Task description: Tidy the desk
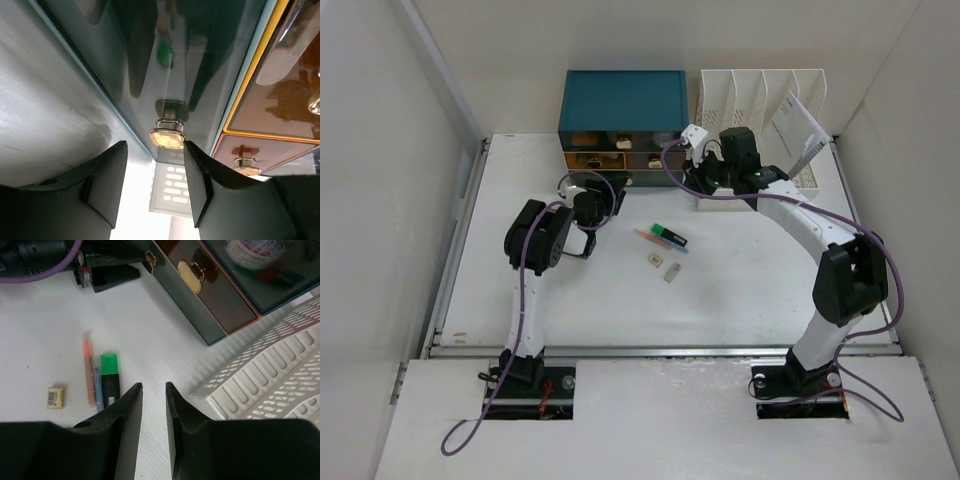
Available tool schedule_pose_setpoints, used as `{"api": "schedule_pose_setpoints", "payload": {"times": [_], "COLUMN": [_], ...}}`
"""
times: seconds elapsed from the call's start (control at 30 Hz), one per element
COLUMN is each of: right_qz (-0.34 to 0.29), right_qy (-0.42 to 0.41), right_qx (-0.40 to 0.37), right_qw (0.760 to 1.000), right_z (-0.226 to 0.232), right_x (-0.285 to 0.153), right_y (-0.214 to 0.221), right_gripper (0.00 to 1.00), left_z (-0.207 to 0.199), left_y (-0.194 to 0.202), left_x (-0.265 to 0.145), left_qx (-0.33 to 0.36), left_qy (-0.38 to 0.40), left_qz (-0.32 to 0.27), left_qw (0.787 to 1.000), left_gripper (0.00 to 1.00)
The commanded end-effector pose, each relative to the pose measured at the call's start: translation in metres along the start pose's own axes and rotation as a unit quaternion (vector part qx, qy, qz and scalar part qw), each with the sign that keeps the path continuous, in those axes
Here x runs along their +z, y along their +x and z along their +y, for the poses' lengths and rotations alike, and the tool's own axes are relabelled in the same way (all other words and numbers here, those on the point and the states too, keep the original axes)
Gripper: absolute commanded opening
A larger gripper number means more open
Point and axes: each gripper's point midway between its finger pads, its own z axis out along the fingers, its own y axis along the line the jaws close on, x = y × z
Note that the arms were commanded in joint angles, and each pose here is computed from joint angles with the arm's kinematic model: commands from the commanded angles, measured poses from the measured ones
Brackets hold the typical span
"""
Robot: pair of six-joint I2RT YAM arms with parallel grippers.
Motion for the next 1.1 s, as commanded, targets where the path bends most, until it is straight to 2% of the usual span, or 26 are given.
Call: {"api": "schedule_pose_setpoints", "payload": {"times": [0.0, 0.33, 0.8, 1.0, 1.03, 1.07], "right_qz": [-0.037, -0.029, -0.027, -0.024, -0.024, -0.024], "right_qy": [0.004, 0.001, -0.005, -0.011, -0.011, -0.011], "right_qx": [-0.008, -0.005, -0.008, -0.006, -0.006, -0.006], "right_qw": [0.999, 1.0, 1.0, 1.0, 1.0, 1.0], "right_z": [-0.002, -0.001, 0.0, 0.002, 0.002, 0.002], "right_x": [-0.015, -0.012, -0.01, -0.01, -0.01, -0.01], "right_y": [-0.025, -0.019, -0.018, -0.017, -0.017, -0.017], "right_gripper": [0.31, 0.31, 0.31, 0.31, 0.31, 0.31], "left_z": [-0.013, -0.013, -0.01, -0.007, -0.01, -0.007], "left_y": [0.0, -0.002, -0.005, -0.005, -0.005, -0.005], "left_x": [0.005, 0.016, 0.008, 0.015, 0.017, 0.02], "left_qx": [-0.004, -0.014, -0.033, -0.033, -0.033, -0.033], "left_qy": [0.026, 0.026, 0.038, 0.028, 0.029, 0.024], "left_qz": [-0.005, -0.011, -0.02, -0.02, -0.02, -0.02], "left_qw": [1.0, 1.0, 0.999, 0.999, 0.999, 0.999], "left_gripper": [0.47, 0.44, 0.44, 0.35, 0.32, 0.25]}}
